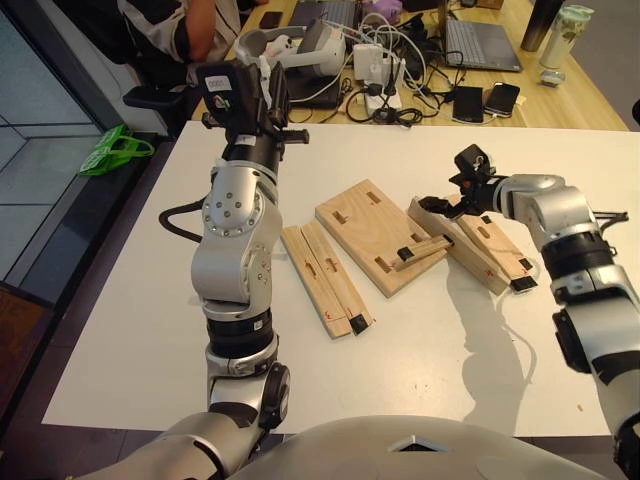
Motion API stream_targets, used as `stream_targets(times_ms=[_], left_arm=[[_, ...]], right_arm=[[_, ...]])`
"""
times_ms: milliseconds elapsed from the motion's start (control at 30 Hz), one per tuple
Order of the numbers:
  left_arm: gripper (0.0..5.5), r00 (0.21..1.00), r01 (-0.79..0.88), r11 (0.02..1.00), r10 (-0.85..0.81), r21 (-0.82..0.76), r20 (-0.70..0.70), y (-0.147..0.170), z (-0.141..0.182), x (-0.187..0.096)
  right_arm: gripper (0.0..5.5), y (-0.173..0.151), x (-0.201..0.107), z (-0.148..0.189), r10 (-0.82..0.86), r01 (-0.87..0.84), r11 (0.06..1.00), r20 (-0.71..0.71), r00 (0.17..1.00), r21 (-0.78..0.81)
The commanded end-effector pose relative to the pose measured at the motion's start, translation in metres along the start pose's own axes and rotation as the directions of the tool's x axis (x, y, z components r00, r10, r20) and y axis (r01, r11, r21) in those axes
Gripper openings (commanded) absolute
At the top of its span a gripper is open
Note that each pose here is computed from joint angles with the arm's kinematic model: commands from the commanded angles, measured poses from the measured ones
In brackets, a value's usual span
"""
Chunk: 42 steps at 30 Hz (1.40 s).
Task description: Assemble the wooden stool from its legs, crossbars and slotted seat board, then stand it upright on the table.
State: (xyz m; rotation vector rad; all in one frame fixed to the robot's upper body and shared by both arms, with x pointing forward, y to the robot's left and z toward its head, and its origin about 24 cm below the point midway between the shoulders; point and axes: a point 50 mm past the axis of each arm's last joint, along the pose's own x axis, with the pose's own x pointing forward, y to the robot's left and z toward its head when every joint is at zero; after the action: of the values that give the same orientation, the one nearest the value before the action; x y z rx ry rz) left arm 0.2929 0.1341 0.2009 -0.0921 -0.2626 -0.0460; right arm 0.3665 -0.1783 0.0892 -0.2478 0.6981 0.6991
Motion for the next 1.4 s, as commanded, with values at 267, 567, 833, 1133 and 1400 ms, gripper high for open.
stream_targets(times_ms=[267, 567, 833, 1133, 1400], left_arm=[[1.55, 1.000, 0.022, 1.000, -0.022, -0.021, 0.005, -0.011, 0.000, 0.001], [1.55, 0.999, 0.032, 0.999, -0.031, -0.021, 0.010, -0.011, 0.001, 0.005], [1.55, 0.999, 0.030, 0.999, -0.030, -0.016, 0.015, -0.010, 0.001, 0.007], [1.55, 0.999, 0.020, 1.000, -0.020, -0.003, 0.036, -0.005, 0.005, 0.011], [1.55, 0.998, 0.009, 1.000, -0.010, 0.015, 0.056, 0.003, 0.009, 0.017]], right_arm=[[3.88, 0.005, 0.018, 0.014, 0.106, -0.100, 0.993, -0.088, 0.990, 0.063], [2.39, 0.007, 0.024, 0.002, 0.065, -0.057, 0.997, -0.193, 0.979, 0.044], [1.03, 0.003, 0.023, -0.008, 0.042, -0.031, 0.998, -0.219, 0.975, 0.054], [1.00, -0.017, -0.003, 0.042, -0.058, 0.030, 0.971, 0.113, 0.992, 0.238], [1.00, -0.012, -0.064, 0.118, 0.089, -0.302, 0.919, 0.613, 0.785, 0.254]])
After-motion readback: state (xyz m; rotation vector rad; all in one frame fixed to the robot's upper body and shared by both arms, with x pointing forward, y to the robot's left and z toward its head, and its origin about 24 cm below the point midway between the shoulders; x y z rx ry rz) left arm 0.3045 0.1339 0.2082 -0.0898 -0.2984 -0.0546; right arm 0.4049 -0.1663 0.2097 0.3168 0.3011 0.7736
